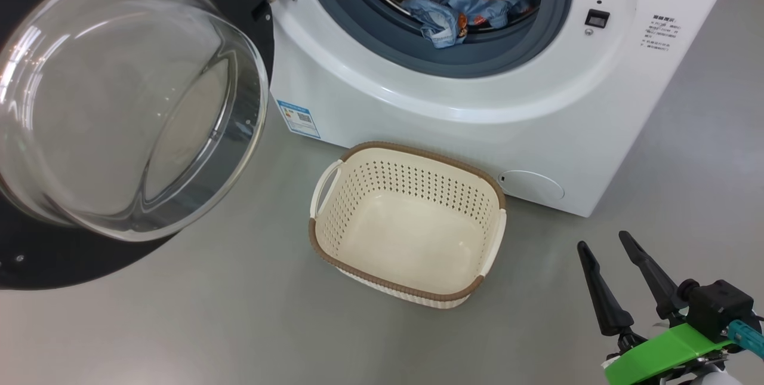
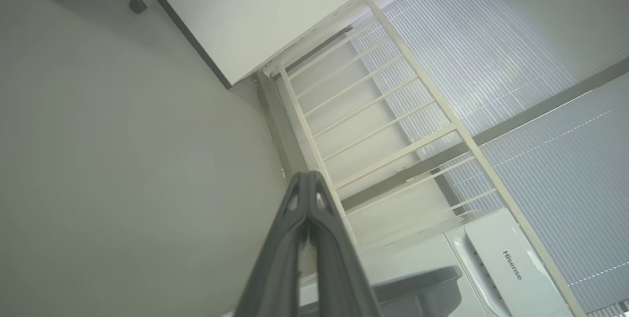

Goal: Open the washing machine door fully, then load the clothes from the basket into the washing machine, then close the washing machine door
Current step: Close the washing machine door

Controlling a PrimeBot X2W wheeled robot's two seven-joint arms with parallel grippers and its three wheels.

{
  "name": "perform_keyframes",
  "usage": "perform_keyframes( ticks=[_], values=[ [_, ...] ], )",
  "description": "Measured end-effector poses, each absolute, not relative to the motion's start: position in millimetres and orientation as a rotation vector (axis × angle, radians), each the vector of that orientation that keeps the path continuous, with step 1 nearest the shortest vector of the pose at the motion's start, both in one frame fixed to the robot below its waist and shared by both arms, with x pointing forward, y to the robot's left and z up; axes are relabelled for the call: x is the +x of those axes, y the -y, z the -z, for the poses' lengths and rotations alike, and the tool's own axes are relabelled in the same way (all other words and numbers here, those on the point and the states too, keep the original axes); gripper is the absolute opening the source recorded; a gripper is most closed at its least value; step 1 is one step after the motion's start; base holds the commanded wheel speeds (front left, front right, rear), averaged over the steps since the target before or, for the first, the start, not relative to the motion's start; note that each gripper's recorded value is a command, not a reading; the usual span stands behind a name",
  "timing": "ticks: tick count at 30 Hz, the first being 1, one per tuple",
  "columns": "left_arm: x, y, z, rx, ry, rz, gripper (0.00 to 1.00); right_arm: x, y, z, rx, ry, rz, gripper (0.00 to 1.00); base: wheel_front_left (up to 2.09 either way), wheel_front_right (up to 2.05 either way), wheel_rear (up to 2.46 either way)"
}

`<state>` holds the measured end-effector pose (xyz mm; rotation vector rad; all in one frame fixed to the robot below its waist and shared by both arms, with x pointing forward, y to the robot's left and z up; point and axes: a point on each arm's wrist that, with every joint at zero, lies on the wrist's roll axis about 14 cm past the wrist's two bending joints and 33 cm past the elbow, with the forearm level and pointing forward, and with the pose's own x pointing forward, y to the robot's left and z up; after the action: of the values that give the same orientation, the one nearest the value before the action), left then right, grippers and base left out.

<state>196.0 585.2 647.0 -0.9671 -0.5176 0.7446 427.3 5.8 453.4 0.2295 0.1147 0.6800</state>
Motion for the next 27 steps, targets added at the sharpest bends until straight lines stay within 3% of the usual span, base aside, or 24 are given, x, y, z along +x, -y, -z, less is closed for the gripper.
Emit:
perform_keyframes(
  ticks=[9, 27],
  values=[
    [219, -572, -594, -1.108, 0.182, -0.722, 0.0, 430, -2, -444, 0.227, -0.134, -0.673, 1.0, 0.0, 0.0, 0.0],
    [259, -534, -584, -1.169, -0.015, -0.525, 0.0, 439, 0, -440, 0.21, -0.13, -0.673, 1.0, 0.0, 0.0, 0.0]
  ],
)
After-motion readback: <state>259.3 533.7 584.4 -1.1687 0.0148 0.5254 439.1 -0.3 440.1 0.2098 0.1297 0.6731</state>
